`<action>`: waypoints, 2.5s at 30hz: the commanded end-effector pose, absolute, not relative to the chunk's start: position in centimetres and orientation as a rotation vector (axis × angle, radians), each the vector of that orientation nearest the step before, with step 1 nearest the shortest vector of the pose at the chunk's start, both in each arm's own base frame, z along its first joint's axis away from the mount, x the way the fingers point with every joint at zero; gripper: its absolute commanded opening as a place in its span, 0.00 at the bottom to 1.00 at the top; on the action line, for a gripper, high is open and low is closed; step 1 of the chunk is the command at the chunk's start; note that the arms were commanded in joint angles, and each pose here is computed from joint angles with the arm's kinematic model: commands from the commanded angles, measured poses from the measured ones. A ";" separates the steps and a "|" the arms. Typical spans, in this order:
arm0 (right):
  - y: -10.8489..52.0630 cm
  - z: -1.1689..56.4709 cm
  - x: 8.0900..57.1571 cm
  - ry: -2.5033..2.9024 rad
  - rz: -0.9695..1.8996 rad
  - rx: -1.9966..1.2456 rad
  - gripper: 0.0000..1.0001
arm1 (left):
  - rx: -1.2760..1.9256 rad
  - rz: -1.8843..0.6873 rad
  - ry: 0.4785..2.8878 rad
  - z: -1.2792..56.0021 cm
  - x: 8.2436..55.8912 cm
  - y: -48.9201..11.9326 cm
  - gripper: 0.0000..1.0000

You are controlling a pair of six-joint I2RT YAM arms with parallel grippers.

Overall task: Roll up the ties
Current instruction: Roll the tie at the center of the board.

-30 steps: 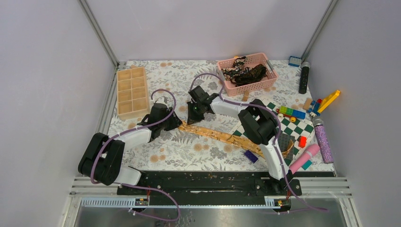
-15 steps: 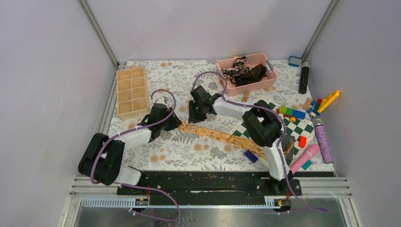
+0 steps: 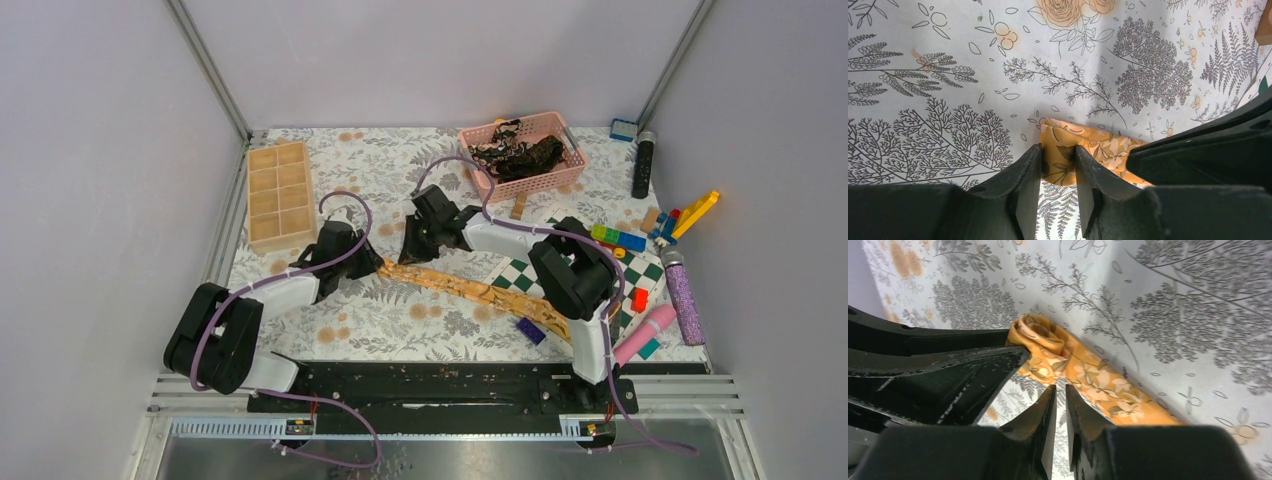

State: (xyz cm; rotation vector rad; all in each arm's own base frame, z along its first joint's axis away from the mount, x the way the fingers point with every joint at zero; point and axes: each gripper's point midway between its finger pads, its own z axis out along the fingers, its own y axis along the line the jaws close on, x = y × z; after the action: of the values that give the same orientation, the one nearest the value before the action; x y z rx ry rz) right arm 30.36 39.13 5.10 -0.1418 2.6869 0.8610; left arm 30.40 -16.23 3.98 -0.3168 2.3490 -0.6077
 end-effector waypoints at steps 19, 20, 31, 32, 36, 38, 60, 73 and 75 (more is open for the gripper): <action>42.4 3.5 30.0 2.733 1.045 -0.047 0.18 | -0.281 -0.647 2.270 5.9 31.6 -16.9 0.36; 42.3 3.3 29.9 2.739 1.040 -0.045 0.18 | -0.280 -0.649 2.270 5.9 31.5 -17.0 0.37; 41.7 2.4 30.1 2.759 0.981 -0.036 0.18 | -0.276 -0.678 2.281 5.3 31.0 -17.2 0.51; 41.6 2.4 30.1 2.761 0.974 -0.032 0.18 | -0.275 -0.679 2.282 5.3 31.0 -17.3 0.51; 41.5 2.1 30.1 2.771 0.957 -0.030 0.18 | -0.274 -0.681 2.290 4.9 31.0 -17.3 0.51; 41.5 2.0 30.0 2.775 0.953 -0.029 0.18 | -0.268 -0.693 2.289 4.9 31.0 -17.6 0.50; 41.2 1.9 30.2 2.780 0.930 -0.023 0.18 | -0.264 -0.762 2.310 3.5 30.3 -18.4 0.40; 41.4 2.4 30.3 2.766 0.944 -0.034 0.18 | -0.237 -0.767 2.302 3.9 30.1 -18.4 0.18; 41.5 2.8 30.4 2.749 0.954 -0.040 0.19 | -0.235 -0.756 2.303 4.0 30.2 -18.3 0.15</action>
State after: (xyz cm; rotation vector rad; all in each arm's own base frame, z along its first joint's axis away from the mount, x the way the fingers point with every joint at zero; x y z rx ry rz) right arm 29.73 41.02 1.76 -0.0145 2.7916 0.9640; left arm 29.71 -17.68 2.72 -0.2762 2.3513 -0.7190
